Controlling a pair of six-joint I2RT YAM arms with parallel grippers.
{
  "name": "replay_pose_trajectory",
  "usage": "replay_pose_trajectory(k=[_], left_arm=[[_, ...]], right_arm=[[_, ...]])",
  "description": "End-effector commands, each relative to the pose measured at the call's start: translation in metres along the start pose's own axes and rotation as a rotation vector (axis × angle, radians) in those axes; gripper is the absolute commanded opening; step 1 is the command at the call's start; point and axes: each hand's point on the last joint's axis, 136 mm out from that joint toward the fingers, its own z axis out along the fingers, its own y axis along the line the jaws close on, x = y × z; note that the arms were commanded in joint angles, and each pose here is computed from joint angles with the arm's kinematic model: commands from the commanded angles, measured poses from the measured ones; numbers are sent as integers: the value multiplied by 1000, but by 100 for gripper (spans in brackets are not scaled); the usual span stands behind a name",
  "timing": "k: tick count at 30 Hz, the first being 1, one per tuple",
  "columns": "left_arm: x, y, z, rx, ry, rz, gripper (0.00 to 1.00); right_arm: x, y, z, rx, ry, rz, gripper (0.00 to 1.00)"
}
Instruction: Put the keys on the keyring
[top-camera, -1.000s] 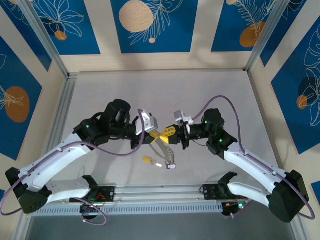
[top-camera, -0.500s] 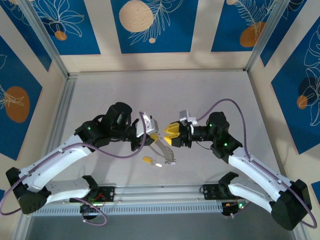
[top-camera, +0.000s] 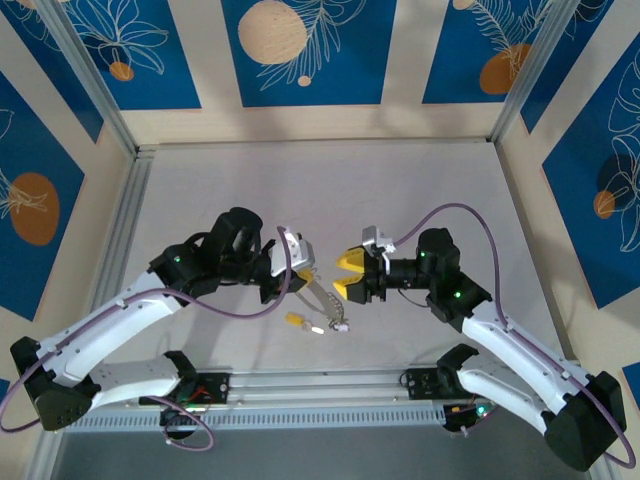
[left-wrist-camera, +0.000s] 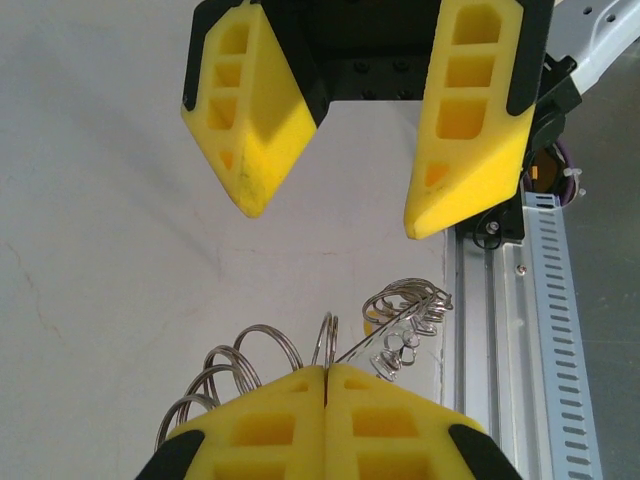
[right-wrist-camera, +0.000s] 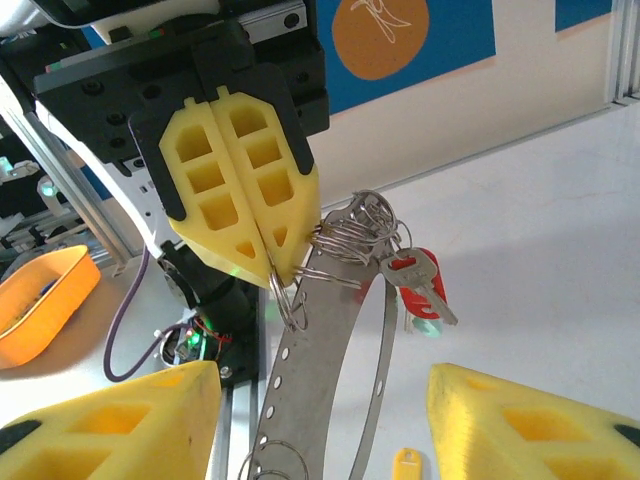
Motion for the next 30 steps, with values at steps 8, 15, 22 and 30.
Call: replay_pose_trajectory(k=[8,15,22,30], left_arm=[[7,51,-14,-148,-4,-174,0],[34,108,-38,-376,15,-359,0],[53,133,-63,-489,-19,-481,0],[61,136,-74,-524,-30,-515,0]], right_arm=[[56,-56,-9,332,113,209,63],[102,-58,-8,392,206,393,67],[143,-38,23,385,359,381,62],[169,-40,81,378,548,202,54]])
